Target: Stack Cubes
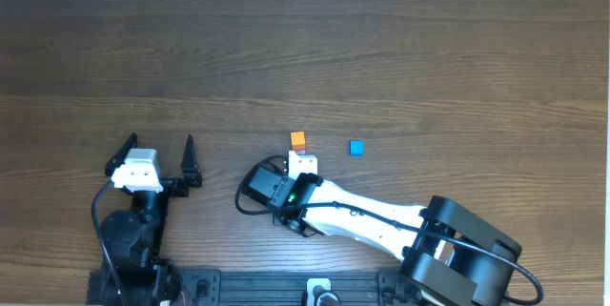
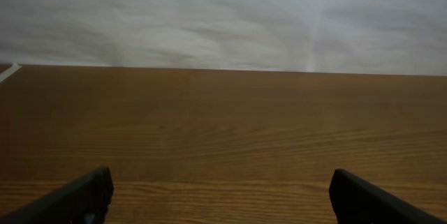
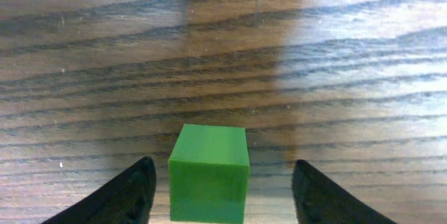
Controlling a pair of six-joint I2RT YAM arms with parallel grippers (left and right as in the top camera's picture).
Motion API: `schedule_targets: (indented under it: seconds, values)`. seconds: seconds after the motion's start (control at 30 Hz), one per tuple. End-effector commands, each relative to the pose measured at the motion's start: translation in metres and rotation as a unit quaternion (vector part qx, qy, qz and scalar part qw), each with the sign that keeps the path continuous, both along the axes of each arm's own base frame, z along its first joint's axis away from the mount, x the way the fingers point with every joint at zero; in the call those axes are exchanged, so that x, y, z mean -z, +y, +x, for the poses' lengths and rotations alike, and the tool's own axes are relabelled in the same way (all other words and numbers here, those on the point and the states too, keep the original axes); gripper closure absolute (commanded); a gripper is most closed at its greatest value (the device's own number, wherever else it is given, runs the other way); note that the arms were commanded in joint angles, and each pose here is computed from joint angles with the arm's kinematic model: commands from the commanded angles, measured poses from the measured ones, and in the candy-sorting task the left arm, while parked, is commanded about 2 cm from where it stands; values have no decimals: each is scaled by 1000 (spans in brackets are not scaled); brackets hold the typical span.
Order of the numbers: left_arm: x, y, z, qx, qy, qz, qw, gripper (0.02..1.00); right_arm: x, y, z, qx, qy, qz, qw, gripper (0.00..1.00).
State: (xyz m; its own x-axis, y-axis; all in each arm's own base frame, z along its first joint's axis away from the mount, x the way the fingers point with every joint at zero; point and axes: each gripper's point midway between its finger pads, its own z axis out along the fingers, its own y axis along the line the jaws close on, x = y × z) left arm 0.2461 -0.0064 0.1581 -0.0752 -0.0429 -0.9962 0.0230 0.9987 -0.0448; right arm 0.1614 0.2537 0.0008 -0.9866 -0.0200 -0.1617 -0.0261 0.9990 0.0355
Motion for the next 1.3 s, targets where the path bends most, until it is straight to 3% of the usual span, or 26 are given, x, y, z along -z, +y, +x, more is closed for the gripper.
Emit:
schedule_targets:
  seconds: [0.03,0.23,0.87,1.1,1.3]
  values:
    - [1,0,0,3,-1,7,1000,20,-2,6,3,2,-6,3,1000,454]
    - [1,0,0,3,-1,7,1000,18,-2,6,2,2,-6,3,1000,658]
    - [1,0,0,3,-1,7,1000,18,-9,10,7,3,-17,12,1000,838]
    - [1,0,0,3,-1,7,1000,18,-49,1,17,9,-48,-8,999,895]
    - [1,0,0,3,-1,7,1000,18,-109,-7,44,10,-98,-20,995,939]
